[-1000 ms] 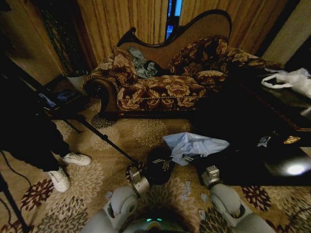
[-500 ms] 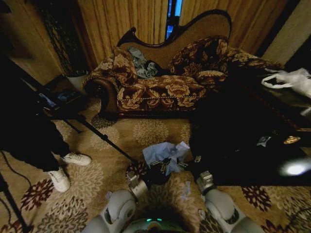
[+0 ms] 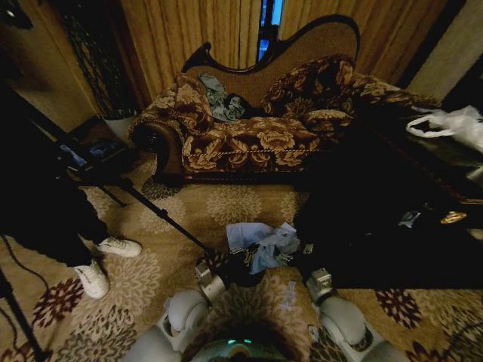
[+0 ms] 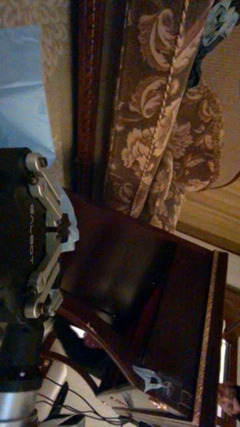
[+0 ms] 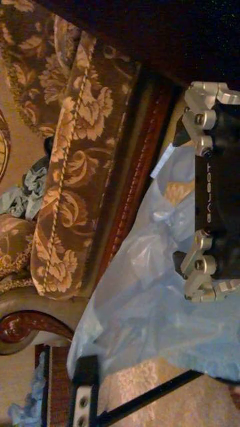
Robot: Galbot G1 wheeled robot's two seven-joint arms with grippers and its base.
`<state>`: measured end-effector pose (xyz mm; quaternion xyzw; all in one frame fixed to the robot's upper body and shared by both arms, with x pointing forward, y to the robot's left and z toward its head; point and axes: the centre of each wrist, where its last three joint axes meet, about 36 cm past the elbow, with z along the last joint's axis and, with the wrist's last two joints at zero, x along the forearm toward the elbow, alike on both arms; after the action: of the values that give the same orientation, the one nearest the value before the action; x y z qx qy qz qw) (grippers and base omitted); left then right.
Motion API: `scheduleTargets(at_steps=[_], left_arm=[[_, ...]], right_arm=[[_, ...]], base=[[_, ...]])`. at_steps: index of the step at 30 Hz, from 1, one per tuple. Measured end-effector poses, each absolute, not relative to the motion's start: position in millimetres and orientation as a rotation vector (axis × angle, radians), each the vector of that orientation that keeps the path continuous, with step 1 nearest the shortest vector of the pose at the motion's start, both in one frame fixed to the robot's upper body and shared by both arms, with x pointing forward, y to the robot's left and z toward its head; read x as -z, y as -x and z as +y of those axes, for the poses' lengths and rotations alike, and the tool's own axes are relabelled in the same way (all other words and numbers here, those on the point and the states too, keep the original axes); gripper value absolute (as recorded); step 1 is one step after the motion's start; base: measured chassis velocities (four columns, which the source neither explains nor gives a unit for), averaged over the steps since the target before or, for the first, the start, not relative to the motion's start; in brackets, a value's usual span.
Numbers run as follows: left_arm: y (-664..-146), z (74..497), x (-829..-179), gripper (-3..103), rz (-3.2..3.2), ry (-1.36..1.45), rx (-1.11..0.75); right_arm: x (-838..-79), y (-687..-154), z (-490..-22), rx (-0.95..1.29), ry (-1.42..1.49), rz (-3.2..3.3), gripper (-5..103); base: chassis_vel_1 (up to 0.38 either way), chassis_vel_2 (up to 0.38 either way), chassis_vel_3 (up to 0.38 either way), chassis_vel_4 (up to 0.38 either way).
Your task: Place a garbage bag over the trash bin.
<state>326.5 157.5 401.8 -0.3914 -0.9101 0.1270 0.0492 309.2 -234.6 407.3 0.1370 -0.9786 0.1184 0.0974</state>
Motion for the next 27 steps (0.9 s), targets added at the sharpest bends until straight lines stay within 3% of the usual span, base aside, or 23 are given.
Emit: scheduleTargets(at_steps=[6, 8, 13, 15, 19, 21, 22, 25, 27], left_arm=[[-326, 152, -400, 0, -2.760, 1.230, -0.405], [-326, 152, -400, 0, -2.759, 1.235, -0.406], [-326, 152, -400, 0, -2.760, 1.245, -0.404], [-327, 153, -400, 0, -2.763, 1.245, -0.403], [-326, 154, -401, 0, -2.768, 1.246, -0.404], [-326, 154, -400, 0, -2.768, 1.247, -0.405], [-326, 154, -401, 0, -2.768, 1.253, -0.406], [-326, 154, -401, 0, -2.767, 1.260, -0.406], [-326, 153, -401, 0, -2.766, 1.266, -0.407]], right_arm=[[-413, -300, -211, -0.153, -0.365, -2.840, 102], [-414, -299, -209, -0.131, -0.366, -2.829, 99], [-410, -295, -202, -0.091, -0.350, -2.802, 85], [-410, -296, -202, -0.090, -0.338, -2.806, 71], [-411, -300, -204, -0.090, -0.338, -2.809, 84], [-411, -299, -204, -0.084, -0.343, -2.805, 84], [-411, -299, -201, -0.064, -0.355, -2.792, 95], [-410, -298, -197, -0.038, -0.363, -2.778, 90], [-409, -298, -194, -0.013, -0.359, -2.758, 80]], base=[[0.000, 0.000, 0.000, 0.000], [0.000, 0.000, 0.000, 0.000], [0.000, 0.000, 0.000, 0.000], [0.000, 0.000, 0.000, 0.000], [0.000, 0.000, 0.000, 0.000], [0.000, 0.000, 0.000, 0.000], [0.000, 0.000, 0.000, 0.000], [0.000, 0.000, 0.000, 0.000], [0.000, 0.000, 0.000, 0.000]])
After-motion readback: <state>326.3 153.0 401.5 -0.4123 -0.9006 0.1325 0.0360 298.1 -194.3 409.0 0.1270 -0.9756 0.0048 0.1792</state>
